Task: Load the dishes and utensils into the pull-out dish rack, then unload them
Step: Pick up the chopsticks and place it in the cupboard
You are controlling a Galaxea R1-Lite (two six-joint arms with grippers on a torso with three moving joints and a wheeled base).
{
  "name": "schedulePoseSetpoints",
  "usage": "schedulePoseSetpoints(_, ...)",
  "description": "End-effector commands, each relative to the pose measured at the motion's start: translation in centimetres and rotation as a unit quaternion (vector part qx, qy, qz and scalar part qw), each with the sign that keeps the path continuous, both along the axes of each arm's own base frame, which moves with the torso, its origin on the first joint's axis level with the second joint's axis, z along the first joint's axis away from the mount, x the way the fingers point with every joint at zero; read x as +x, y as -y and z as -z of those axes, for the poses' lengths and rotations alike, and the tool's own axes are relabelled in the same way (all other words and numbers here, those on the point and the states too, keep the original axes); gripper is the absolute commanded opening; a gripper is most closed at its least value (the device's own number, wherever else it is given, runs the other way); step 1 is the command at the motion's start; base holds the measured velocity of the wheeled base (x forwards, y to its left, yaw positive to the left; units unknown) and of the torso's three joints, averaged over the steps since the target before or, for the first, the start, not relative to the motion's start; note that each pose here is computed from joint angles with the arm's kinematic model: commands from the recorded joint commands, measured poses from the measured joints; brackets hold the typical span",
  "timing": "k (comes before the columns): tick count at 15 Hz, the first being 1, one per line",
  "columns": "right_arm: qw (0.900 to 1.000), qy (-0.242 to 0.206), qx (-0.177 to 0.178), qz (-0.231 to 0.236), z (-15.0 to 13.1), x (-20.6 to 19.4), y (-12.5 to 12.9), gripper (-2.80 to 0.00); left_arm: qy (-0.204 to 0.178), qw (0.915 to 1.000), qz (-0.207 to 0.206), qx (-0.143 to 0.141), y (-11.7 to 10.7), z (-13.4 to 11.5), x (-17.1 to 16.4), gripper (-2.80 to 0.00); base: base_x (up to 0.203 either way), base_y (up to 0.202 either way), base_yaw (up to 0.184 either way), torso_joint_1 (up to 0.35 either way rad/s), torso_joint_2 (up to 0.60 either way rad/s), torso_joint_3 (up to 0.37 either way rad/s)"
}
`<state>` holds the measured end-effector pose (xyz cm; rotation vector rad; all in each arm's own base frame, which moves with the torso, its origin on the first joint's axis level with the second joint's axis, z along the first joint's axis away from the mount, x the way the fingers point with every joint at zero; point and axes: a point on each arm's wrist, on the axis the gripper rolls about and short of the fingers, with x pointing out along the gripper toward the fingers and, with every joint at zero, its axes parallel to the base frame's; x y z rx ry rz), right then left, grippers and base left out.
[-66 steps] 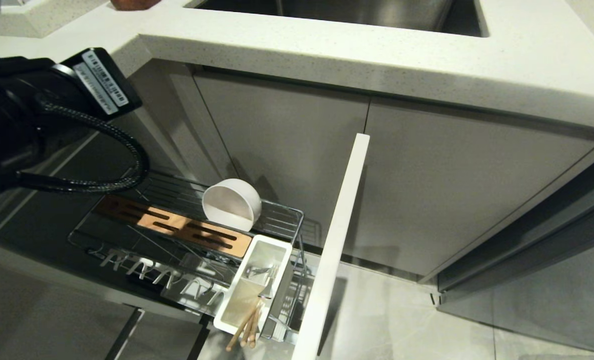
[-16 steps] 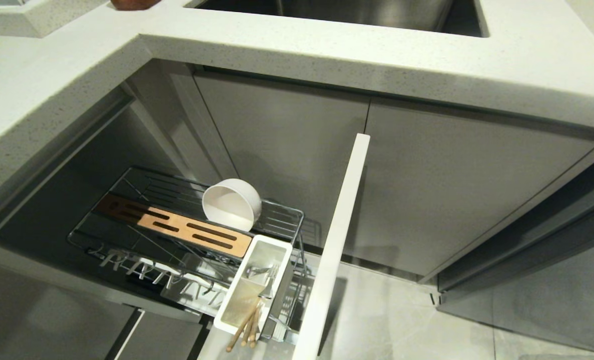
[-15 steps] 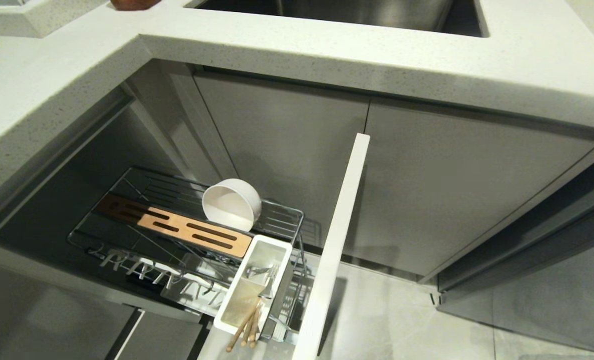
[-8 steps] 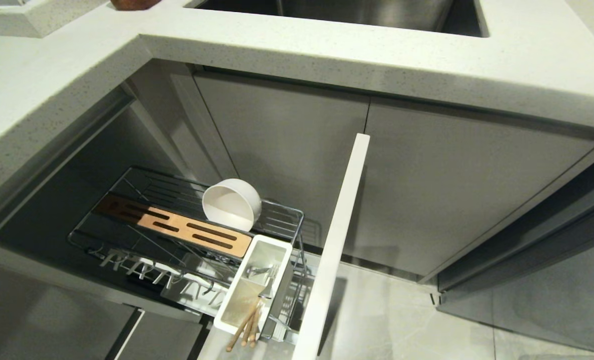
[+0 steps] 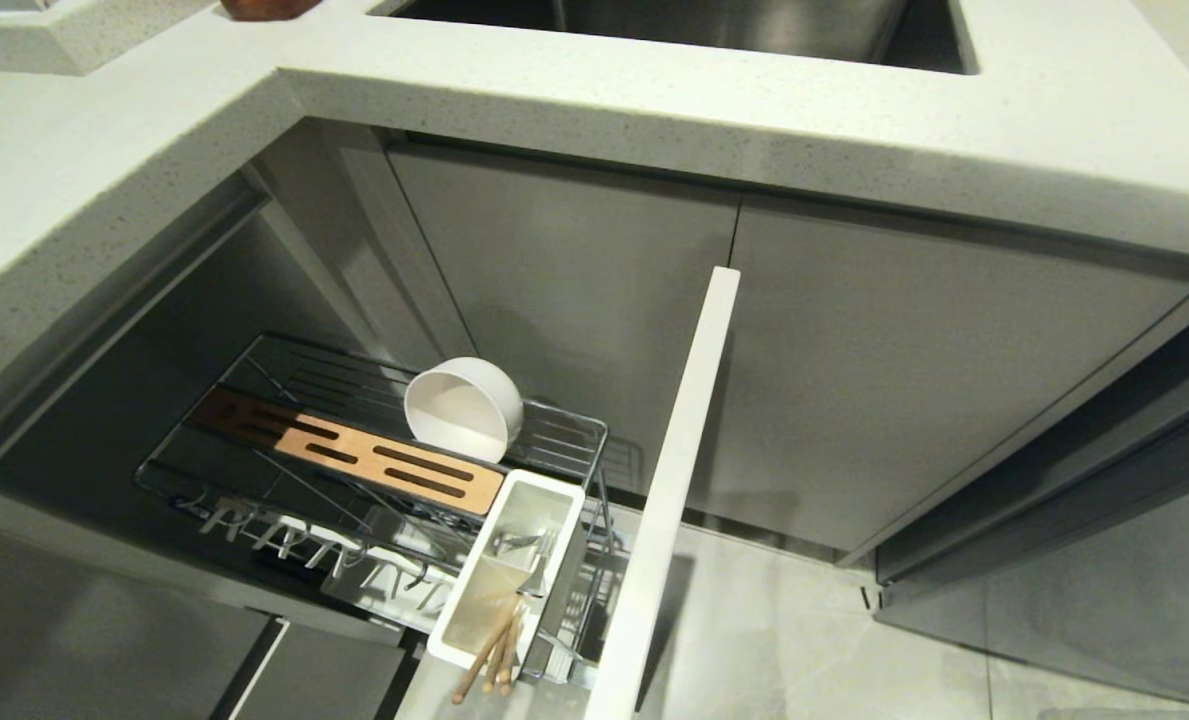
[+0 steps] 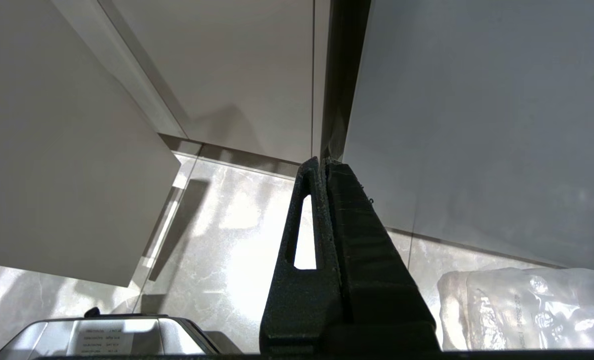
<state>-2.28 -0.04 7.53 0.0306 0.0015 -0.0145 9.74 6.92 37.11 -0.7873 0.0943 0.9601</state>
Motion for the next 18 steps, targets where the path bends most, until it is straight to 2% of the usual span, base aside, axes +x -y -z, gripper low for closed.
schedulePoseSetpoints(1,1.0,-0.001,0.0,0.0,0.0,0.0,0.0,-2.8,0.0,1.0,-0.003,-0.002,0.0,0.0,0.0,-2.8,0.0,0.0,0.0,0.0,0.0,0.0)
schedulePoseSetpoints(4,1.0,-0.001,0.0,0.0,0.1,0.0,0.0,-2.8,0.004,1.0,-0.004,0.002,0.1,-0.2,-0.1,-2.8,0.0,0.0,0.0,0.0,0.0,0.0)
schedulePoseSetpoints(9,1.0,-0.002,0.0,0.0,0.1,0.0,0.0,-2.8,0.077,0.9959,-0.004,0.047,1.5,-3.7,-2.4,-2.8,0.0,0.0,0.0,0.0,0.0,0.0)
schedulePoseSetpoints(11,1.0,-0.001,0.0,0.0,0.1,0.0,0.0,-2.8,0.111,0.9911,0.038,0.063,2.9,-5.0,-3.5,-2.8,0.0,0.0,0.0,0.0,0.0,0.0)
schedulePoseSetpoints(14,1.0,-0.001,0.0,0.0,0.1,0.0,0.0,-2.8,0.142,0.9805,0.12,0.065,4.6,-5.7,-4.7,-2.8,0.0,0.0,0.0,0.0,0.0,0.0)
schedulePoseSetpoints(16,1.0,-0.001,0.0,0.0,0.1,0.0,0.0,-2.8,0.155,0.9643,0.208,0.054,5.7,-5.7,-5.6,-2.8,0.0,0.0,0.0,0.0,0.0,0.0)
schedulePoseSetpoints(17,1.0,-0.001,0.0,0.0,0.1,0.0,0.0,-2.8,0.155,0.9522,0.26,0.044,6.2,-5.5,-6.1,-2.8,0.0,0.0,0.0,0.0,0.0,0.0)
schedulePoseSetpoints(18,1.0,-0.001,0.0,0.0,0.1,0.0,0.0,-2.8,0.153,0.9349,0.319,0.032,6.5,-5.3,-6.8,-2.8,0.0,0.0,0.0,0.0,0.0,0.0)
